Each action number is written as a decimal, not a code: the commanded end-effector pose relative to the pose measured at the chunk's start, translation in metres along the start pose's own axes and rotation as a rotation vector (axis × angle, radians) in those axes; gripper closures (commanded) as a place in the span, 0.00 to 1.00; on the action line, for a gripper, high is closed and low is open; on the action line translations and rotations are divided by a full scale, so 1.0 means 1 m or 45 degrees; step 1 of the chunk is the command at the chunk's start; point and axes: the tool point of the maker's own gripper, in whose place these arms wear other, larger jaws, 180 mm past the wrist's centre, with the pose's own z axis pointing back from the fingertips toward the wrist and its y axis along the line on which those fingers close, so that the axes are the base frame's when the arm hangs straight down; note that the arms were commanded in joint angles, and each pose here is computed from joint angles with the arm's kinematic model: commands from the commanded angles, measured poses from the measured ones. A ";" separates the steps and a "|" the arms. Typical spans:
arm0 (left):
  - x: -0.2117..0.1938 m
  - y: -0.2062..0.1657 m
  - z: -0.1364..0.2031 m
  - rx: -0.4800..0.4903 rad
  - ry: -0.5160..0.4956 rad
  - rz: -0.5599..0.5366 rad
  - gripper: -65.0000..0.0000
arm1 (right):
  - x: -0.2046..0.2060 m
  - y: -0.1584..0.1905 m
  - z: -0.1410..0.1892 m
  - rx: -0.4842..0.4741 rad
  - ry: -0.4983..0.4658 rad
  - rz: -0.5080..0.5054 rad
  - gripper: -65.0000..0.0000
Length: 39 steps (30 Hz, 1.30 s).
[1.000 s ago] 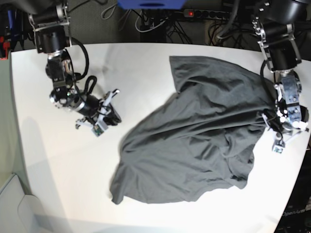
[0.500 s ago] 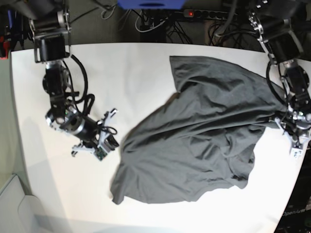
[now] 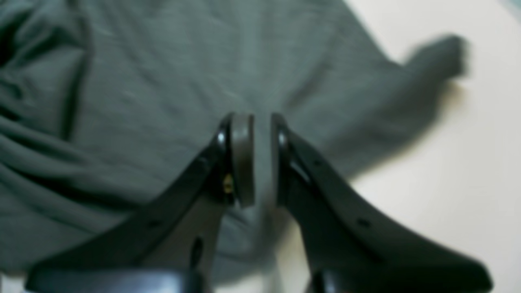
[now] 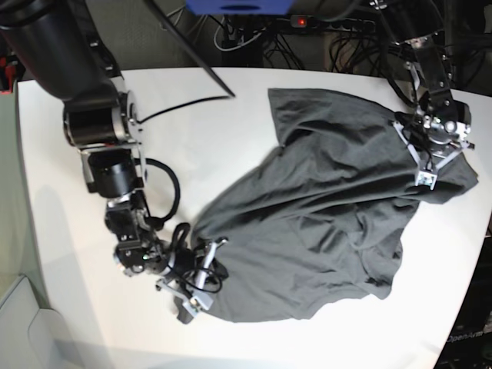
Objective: Layout the t-shirt on the table in an organized manner, then fold the t-shirt properly
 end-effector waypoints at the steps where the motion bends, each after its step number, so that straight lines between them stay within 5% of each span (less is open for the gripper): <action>1: 0.004 0.007 0.001 0.027 -0.013 0.002 0.94 | 0.033 0.000 0.000 0.006 -0.094 0.032 0.90; 5: 0.004 0.006 0.000 0.018 -0.011 0.002 0.94 | 0.005 0.041 -0.019 0.085 0.027 0.153 0.90; 11: 0.017 0.005 -0.006 0.004 -0.027 0.019 0.94 | -0.046 0.057 -0.028 0.041 0.184 0.300 0.90; 22: 0.037 0.002 -0.044 -0.088 -0.077 0.076 0.94 | -0.176 0.052 0.008 0.036 0.568 0.500 0.90; 26: 0.048 0.019 -0.046 -0.060 -0.091 0.075 0.94 | -0.198 0.058 0.033 0.086 0.580 0.537 0.90; 39: 0.094 0.061 -0.032 0.027 -0.202 0.082 0.94 | -0.145 0.134 0.094 0.001 0.222 0.719 0.90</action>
